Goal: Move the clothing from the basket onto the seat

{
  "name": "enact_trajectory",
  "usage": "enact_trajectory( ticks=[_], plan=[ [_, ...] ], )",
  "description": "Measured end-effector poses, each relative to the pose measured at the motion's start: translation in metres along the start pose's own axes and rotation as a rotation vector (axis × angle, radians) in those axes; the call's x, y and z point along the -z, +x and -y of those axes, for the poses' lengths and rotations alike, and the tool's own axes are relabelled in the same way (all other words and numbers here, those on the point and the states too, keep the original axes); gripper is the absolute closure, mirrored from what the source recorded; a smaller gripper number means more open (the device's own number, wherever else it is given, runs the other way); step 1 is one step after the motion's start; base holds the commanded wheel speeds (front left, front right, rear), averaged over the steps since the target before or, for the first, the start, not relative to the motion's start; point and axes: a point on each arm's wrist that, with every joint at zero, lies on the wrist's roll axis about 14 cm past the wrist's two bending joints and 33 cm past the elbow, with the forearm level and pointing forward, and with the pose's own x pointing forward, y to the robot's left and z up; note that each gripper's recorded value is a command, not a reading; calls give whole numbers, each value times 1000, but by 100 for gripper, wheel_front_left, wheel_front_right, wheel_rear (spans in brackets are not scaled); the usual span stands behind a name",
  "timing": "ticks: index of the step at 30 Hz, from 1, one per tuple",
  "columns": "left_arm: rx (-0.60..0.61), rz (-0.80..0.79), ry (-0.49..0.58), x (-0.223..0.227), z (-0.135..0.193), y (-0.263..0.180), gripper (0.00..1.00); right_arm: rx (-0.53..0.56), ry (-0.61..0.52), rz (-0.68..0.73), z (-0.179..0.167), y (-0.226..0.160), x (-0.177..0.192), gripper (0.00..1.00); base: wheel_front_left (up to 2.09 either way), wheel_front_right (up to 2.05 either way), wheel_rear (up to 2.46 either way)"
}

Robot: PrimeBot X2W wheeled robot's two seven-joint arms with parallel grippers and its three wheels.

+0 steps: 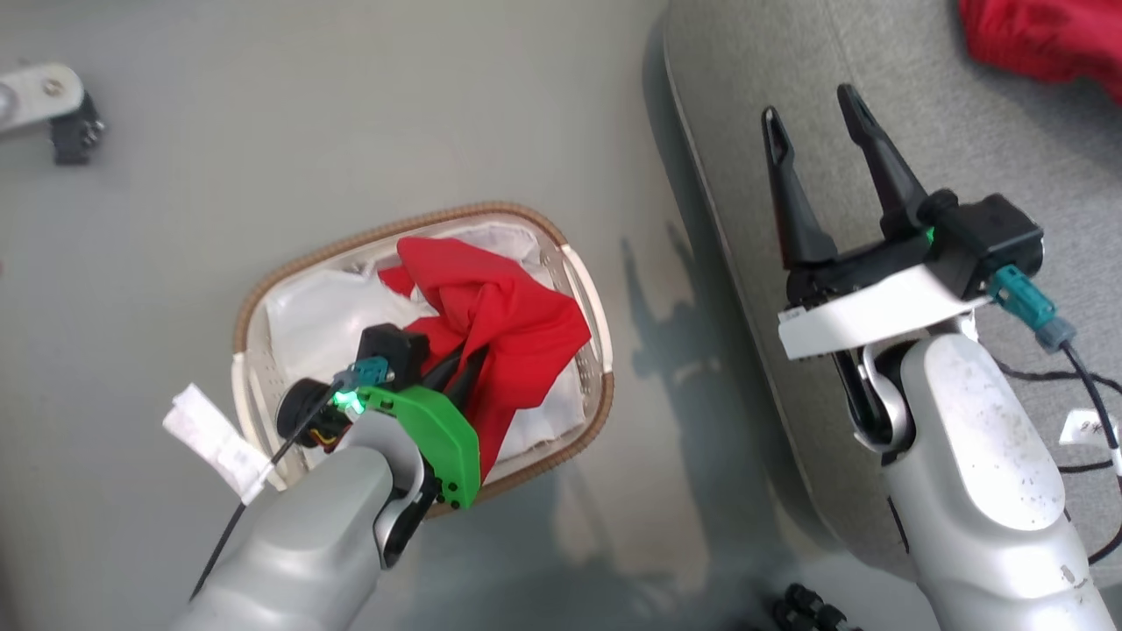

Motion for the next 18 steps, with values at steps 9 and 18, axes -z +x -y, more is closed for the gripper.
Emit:
enact_trajectory(
  ticks=[9,18],
  plan=[
    [-45,226,59,-60,22,-48,100,-6,18,33,-13,-31,-31,0,0,0,0],
    [-65,463,131,-117,55,-98,100,-22,37,67,-27,-62,-53,0,0,0,0]
  ],
)
